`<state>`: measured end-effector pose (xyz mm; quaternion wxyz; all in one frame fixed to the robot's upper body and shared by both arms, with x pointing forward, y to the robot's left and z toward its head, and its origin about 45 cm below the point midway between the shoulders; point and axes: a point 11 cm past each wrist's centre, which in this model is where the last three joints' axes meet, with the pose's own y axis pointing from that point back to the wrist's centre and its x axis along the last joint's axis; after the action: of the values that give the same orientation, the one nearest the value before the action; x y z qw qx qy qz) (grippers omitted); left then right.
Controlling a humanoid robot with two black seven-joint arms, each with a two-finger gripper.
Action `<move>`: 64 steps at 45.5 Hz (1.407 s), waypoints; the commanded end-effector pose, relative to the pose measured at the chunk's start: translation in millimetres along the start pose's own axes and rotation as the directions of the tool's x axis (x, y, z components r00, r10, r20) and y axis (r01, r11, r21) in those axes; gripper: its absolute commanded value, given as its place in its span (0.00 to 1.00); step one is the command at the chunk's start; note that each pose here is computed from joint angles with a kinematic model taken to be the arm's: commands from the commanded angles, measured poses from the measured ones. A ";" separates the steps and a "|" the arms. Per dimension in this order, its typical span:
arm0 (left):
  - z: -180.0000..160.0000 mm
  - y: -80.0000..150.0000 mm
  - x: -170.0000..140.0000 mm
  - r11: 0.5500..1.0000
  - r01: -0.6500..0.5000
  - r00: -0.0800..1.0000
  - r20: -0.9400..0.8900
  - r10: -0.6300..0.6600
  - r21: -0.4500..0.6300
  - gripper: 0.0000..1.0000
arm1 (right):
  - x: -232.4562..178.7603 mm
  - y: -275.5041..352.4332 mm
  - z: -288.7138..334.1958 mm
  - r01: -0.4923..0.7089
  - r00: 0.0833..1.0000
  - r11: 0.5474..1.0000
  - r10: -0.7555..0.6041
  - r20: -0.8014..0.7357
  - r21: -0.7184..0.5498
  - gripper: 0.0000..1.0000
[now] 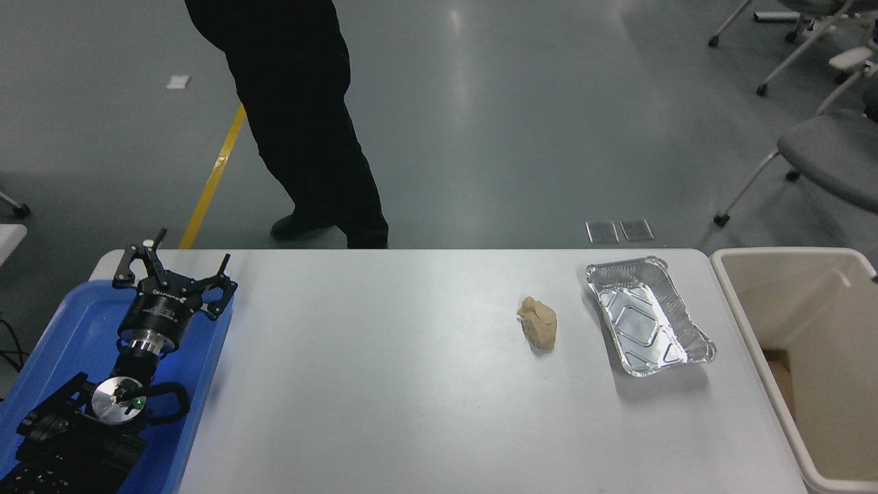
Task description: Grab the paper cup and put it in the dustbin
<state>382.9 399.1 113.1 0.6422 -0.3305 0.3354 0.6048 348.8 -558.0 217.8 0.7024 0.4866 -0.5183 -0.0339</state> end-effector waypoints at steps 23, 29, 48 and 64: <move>-0.1 0.0 0.0 1.000 0.000 1.000 0.000 0.000 0.000 0.99 | 21.6 223.0 -184.8 0.360 0.841 0.911 -0.225 -0.492 0.200 1.00; 0.0 0.2 0.4 1.000 -0.001 1.000 0.001 0.001 0.000 0.99 | 7.9 257.0 -211.3 0.430 0.775 0.879 -0.241 -0.585 0.207 1.00; 0.1 0.8 1.0 1.000 -0.003 1.000 0.000 0.003 -0.001 0.99 | -26.0 310.0 -254.1 0.499 0.643 0.845 -0.213 -0.736 0.192 1.00; 0.1 0.8 1.0 1.000 -0.003 1.000 0.000 0.003 -0.001 0.99 | -23.7 306.6 -251.2 0.489 0.646 0.854 -0.217 -0.732 0.178 1.00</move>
<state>382.2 399.6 112.4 0.6413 -0.3302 0.3357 0.6058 390.1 -227.2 423.2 0.7181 0.6784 -0.1170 0.1023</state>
